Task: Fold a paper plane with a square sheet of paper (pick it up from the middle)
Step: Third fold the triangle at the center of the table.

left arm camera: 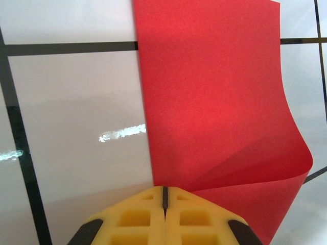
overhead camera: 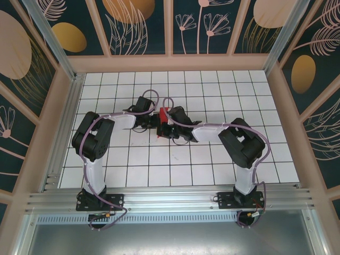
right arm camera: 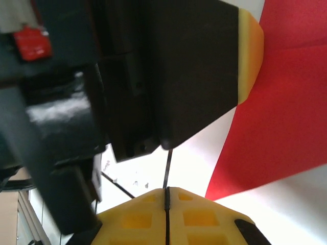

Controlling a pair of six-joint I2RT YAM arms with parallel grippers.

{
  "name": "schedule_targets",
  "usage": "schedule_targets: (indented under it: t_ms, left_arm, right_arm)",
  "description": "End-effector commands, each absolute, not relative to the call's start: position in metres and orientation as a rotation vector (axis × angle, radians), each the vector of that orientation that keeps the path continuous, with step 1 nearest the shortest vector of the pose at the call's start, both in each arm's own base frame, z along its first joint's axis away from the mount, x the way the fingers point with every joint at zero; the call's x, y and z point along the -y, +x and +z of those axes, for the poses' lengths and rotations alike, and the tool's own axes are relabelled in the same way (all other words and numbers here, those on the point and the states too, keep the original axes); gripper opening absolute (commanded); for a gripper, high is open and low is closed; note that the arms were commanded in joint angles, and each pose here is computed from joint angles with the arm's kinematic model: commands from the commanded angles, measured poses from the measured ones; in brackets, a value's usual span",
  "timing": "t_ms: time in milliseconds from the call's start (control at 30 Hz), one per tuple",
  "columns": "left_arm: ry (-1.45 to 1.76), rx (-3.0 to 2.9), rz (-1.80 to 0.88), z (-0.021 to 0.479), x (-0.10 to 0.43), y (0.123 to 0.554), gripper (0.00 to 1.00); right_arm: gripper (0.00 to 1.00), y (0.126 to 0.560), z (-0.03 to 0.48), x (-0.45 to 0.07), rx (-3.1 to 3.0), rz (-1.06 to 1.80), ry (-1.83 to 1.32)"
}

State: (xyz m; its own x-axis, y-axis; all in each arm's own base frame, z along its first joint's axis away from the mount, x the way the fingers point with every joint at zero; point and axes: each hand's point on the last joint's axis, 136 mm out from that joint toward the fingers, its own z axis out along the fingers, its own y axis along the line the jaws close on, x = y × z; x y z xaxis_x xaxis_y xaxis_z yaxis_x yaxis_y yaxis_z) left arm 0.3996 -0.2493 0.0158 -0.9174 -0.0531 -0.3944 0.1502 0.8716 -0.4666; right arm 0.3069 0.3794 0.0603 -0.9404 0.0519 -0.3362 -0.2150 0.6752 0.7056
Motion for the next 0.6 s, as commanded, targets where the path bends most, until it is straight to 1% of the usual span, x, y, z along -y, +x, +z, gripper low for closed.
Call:
schedule_targets:
  t_ms: [0, 267, 567]
  left_arm:
    - [0.045, -2.724, -0.614, -0.012, 0.236, 0.386, 0.0]
    - [0.027, -2.725, -0.611, -0.013, 0.234, 0.386, 0.0]
    - [0.012, -2.724, -0.606, -0.014, 0.233, 0.385, 0.0]
  right_arm:
    - [0.08, 0.303, 0.044, -0.384, -2.575, 1.174, -0.111]
    - [0.07, 0.303, 0.023, -0.381, -2.616, 1.129, -0.091]
    - [0.07, 0.3, -0.005, -0.369, -2.721, 0.979, -0.057]
